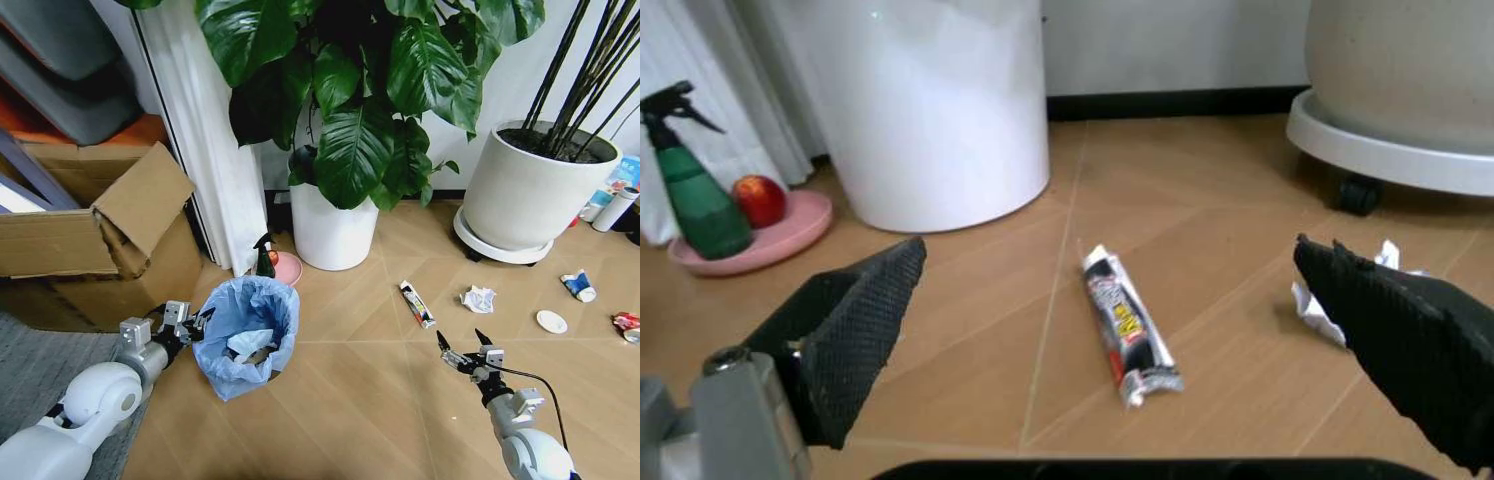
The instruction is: Pick up the trash bin and place the garbage on the floor into it.
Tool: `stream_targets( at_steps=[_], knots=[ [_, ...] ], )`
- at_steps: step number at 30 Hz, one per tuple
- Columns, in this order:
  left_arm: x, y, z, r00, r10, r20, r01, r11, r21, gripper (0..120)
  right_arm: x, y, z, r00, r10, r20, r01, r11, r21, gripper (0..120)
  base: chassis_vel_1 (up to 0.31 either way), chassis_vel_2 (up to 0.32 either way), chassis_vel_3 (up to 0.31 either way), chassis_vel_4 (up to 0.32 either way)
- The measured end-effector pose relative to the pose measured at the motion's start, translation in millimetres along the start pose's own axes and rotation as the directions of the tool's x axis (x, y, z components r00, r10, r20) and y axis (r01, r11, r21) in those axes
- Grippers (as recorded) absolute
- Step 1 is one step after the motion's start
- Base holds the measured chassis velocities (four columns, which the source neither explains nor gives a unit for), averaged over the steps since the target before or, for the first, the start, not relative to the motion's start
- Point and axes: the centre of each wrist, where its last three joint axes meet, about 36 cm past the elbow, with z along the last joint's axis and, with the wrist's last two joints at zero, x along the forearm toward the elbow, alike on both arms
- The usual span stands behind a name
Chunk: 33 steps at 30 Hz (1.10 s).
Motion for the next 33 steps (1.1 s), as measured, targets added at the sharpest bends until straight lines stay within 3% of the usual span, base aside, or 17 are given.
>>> stream_targets(
  at_steps=[33],
  knots=[
    [-2.0, -2.2, -7.4, 1.000, 0.012, 0.014, -0.012, 1.000, -0.009, 0, 0.2, 0.4, -1.6, 1.000, -0.006, 0.018, 0.006, 1.000, 0.007, 100, -0.161, 0.019, 0.163, -0.022]
  ],
)
